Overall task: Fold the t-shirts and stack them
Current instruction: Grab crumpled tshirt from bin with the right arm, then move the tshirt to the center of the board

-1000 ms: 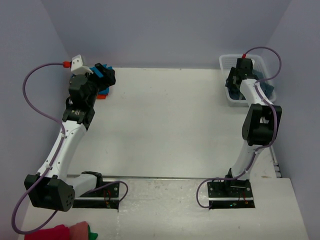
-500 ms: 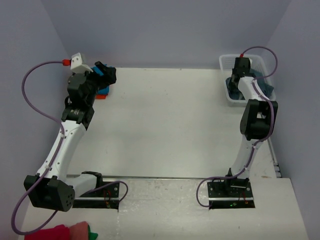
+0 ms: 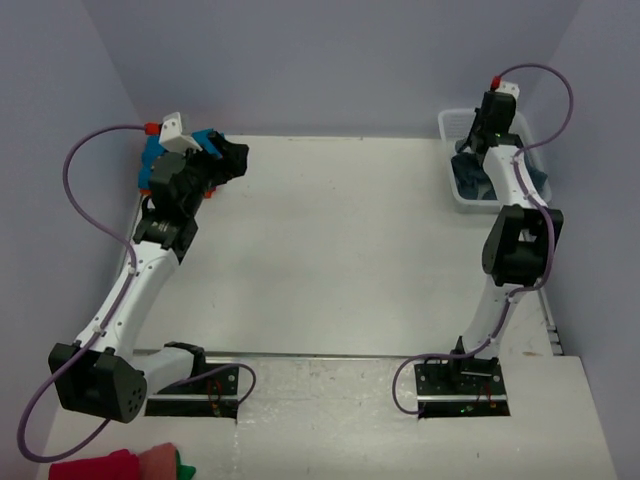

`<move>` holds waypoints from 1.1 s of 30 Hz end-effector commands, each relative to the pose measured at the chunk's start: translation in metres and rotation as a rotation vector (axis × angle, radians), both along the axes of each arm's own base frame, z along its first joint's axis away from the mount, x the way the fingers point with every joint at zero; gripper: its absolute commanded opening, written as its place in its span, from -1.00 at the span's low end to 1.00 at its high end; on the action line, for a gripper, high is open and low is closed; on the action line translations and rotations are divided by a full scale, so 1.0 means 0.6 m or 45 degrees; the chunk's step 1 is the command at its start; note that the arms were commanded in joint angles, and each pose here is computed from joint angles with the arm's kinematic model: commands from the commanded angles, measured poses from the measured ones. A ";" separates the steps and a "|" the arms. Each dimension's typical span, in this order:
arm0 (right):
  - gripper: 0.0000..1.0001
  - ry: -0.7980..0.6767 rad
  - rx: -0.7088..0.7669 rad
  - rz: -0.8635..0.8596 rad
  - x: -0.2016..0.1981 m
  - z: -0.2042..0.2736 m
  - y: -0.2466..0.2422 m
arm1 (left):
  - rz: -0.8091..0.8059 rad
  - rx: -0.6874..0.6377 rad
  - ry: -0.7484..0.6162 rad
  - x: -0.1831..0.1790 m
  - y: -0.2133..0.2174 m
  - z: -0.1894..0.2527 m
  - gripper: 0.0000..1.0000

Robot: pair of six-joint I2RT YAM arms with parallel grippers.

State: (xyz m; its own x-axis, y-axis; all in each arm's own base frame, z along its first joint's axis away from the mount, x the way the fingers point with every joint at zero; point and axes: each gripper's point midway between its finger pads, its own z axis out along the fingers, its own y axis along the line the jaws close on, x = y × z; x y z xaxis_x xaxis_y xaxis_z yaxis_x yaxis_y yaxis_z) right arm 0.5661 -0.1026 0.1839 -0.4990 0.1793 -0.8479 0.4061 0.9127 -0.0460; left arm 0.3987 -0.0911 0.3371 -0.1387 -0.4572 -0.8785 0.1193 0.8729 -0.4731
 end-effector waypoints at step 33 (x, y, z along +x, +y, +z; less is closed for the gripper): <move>-1.00 -1.384 0.085 1.509 -0.586 0.817 0.434 | -0.465 -0.013 0.170 -0.151 -0.105 -0.040 0.59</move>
State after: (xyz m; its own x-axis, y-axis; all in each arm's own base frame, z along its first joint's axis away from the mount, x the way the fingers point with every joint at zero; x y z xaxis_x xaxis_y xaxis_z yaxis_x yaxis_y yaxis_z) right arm 0.1717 0.1143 0.7497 0.6882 0.1962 -0.6985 -0.4898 0.8359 -0.2477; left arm 0.3302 -0.1399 0.2924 -0.3746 -0.3715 -0.8495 0.2739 0.8310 -0.4841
